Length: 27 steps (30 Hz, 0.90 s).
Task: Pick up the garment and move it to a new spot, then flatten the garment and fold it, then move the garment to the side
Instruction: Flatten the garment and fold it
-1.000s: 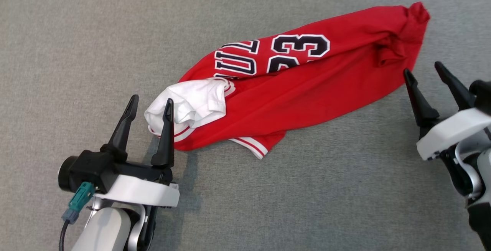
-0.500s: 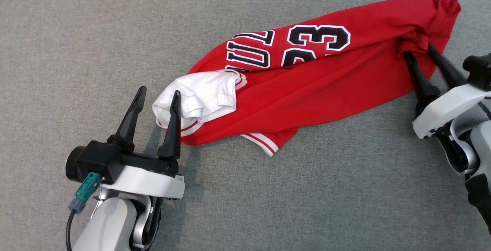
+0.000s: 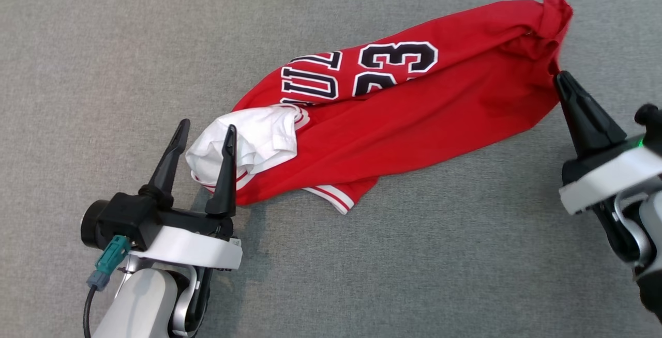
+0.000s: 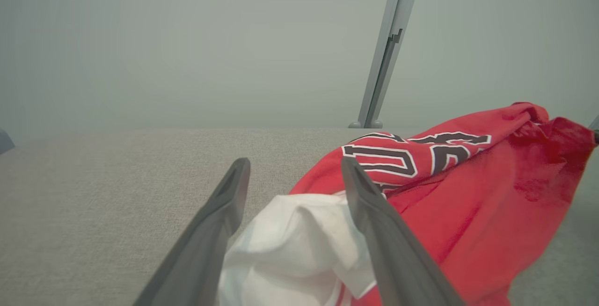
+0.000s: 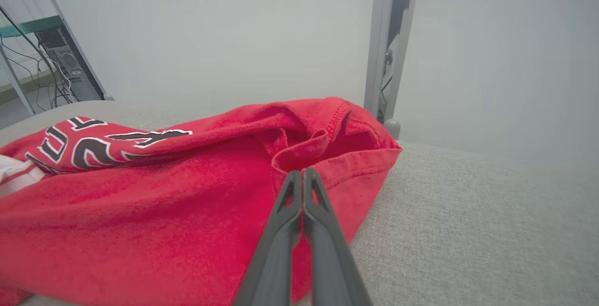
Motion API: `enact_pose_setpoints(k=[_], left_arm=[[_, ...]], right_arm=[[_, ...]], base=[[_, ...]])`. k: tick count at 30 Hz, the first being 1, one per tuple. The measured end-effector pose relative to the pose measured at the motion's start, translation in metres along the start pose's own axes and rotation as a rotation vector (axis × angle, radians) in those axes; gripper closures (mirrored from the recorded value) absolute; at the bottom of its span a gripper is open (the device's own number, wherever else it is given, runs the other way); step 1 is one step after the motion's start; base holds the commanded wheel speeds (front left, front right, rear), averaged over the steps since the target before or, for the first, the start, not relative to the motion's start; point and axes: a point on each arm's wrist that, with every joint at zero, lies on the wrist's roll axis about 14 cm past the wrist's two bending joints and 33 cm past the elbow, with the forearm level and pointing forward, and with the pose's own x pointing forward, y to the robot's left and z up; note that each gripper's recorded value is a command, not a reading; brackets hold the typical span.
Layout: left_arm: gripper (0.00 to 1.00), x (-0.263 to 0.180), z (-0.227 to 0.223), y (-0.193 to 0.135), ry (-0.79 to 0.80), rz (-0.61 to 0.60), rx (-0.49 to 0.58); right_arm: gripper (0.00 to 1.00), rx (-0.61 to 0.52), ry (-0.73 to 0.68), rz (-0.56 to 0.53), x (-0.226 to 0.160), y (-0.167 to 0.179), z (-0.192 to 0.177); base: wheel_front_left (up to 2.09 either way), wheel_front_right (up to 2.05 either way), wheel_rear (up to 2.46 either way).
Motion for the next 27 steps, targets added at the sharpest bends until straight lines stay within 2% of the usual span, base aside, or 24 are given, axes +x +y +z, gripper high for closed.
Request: enact_pose_setpoints(k=[5,9,15,25,26,27], left_arm=[[0.00,-0.001,0.007,-0.003,-0.018,-0.012,0.007],[0.00,-0.002,0.011,-0.009,-0.025,-0.029,0.007],[0.00,-0.003,0.012,-0.012,-0.021,-0.042,0.011],[0.00,-0.005,0.016,-0.010,-0.019,-0.035,0.018],[0.00,-0.006,0.017,-0.010,-0.020,-0.034,0.019],[0.00,-0.006,0.017,-0.009,-0.020,-0.032,0.021]], right_arm=[[1.00,0.019,-0.086,-0.018,-0.032,0.007,0.021],[1.00,0.066,-0.078,-0.112,-0.070,-0.004,0.015],[1.00,0.143,0.020,-0.250,-0.119,-0.016,-0.020],[0.99,0.198,0.269,-0.276,-0.155,-0.009,-0.091],[0.57,0.214,0.258,-0.283,-0.155,-0.009,-0.091],[0.00,0.217,0.254,-0.286,-0.155,-0.010,-0.091]], base=[[0.00,0.00,0.00],[0.00,0.00,0.00],[0.00,0.00,0.00],[0.00,0.00,0.00],[0.00,0.00,0.00],[0.00,0.00,0.00]])
